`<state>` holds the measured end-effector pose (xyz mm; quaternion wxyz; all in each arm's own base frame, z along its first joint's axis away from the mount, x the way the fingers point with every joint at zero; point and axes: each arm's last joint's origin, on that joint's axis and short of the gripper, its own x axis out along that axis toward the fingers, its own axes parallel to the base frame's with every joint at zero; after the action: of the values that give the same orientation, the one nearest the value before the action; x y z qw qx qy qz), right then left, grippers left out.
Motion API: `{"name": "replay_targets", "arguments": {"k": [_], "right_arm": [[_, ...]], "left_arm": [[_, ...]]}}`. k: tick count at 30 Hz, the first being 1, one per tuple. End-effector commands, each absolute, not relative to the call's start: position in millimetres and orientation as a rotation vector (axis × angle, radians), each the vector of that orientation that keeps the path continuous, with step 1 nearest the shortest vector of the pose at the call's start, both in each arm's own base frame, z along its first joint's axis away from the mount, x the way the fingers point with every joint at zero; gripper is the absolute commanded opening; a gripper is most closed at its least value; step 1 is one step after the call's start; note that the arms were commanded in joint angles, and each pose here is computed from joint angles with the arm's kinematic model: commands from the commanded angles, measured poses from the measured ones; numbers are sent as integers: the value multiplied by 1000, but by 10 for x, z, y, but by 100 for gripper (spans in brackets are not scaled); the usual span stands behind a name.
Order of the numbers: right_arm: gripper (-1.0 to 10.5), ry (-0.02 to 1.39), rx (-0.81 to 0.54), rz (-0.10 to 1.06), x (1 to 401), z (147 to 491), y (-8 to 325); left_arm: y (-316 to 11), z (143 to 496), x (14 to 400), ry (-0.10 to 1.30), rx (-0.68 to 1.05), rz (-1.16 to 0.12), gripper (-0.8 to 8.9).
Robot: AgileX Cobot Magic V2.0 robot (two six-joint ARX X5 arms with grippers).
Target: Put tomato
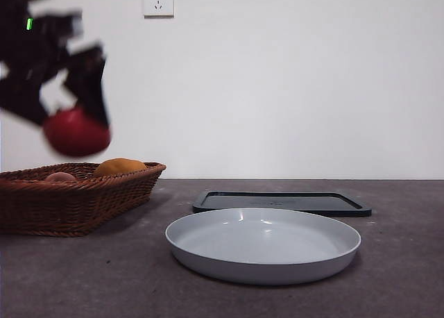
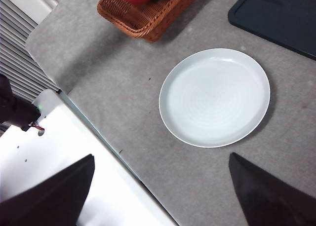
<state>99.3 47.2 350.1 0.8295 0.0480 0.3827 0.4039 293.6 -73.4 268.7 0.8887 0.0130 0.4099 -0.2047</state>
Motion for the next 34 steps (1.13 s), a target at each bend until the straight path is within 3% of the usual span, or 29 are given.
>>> {"name": "replay_targets", "arguments": {"k": [1,6,15,23,34], "right_arm": [[432,794,99,863,1002,3545,481],[432,794,99,863,1002,3545,481],[432,796,87,834,1007,3541,475],[432,796,86,831,1007,3540,474],[432,801,87,831,1003,3537,473]], "left_arm": [[-854,2945,2882,786,11,-500,334],[-1170,3119,2708,725,54,-622,335],[-1852,2948,2545,730,145,-826,337],[-2322,2588,2538,772,212,-904,339],[-2695,2006,2575,857,322,-922,339]]}}
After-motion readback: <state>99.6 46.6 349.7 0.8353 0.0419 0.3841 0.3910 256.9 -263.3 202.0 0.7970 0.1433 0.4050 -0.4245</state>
